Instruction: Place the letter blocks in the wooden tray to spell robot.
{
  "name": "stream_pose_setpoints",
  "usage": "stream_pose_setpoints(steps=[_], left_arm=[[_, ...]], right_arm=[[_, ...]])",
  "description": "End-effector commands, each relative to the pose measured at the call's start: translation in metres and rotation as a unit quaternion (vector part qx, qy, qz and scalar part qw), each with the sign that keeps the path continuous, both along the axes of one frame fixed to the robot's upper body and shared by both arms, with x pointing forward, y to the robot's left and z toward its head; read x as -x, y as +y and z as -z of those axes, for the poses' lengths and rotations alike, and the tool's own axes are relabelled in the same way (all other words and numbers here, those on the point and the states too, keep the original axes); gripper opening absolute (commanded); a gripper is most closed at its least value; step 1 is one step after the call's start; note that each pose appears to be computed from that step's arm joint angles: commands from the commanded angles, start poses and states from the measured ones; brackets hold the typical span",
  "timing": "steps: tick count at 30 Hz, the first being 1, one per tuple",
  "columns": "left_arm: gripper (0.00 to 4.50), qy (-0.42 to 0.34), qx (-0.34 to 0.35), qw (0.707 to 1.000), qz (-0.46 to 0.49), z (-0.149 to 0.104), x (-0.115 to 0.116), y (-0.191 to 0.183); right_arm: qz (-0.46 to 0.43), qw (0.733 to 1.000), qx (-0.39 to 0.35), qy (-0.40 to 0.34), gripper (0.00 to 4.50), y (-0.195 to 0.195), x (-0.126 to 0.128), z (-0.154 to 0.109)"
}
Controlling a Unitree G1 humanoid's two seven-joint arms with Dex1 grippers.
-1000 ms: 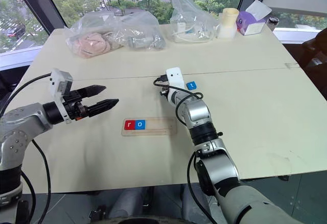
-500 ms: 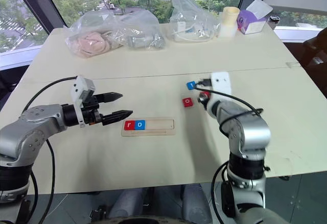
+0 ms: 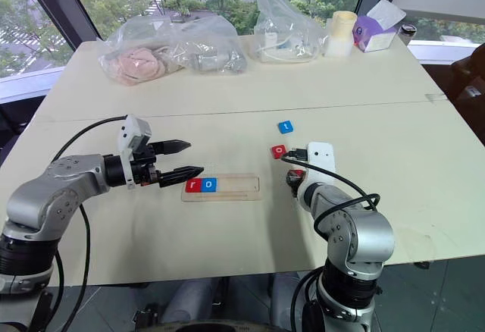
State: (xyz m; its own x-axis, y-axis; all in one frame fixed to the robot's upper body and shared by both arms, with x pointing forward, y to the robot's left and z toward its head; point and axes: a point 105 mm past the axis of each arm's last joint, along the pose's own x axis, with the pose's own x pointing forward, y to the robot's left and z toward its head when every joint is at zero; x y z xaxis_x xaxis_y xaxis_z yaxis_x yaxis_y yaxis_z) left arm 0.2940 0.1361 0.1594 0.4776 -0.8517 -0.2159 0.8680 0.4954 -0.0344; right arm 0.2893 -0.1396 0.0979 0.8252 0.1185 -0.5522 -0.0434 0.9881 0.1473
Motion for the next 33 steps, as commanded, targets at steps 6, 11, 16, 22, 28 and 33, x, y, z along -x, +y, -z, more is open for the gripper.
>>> stream_pose_setpoints(steps=[6,11,16,22,28,33], left_arm=[[4.5,-0.007,-0.026,1.0,0.014,-0.001,0.007,0.005],[4.5,0.009,-0.068,0.996,0.061,0.009,0.026,0.005],[4.5,0.012,-0.103,0.989,0.11,0.007,0.046,0.005],[4.5,0.006,-0.125,0.982,0.142,0.003,0.061,-0.001],[4.5,0.005,-0.117,0.986,0.12,0.004,0.056,-0.001],[4.5,0.011,-0.116,0.988,0.104,0.008,0.054,0.003]], right_arm=[[-0.039,0.99,0.072,-0.114,4.44,-0.023,-0.013,-0.045],[-0.331,0.919,0.122,-0.175,4.44,-0.018,0.003,-0.059],[-0.425,0.888,0.104,-0.144,4.44,-0.054,0.012,-0.034],[-0.466,0.864,0.127,-0.139,4.44,-0.062,-0.003,-0.011],[-0.481,0.853,0.136,-0.15,4.44,-0.056,-0.016,-0.001],[-0.497,0.841,0.151,-0.154,4.2,-0.05,-0.019,0.009]])
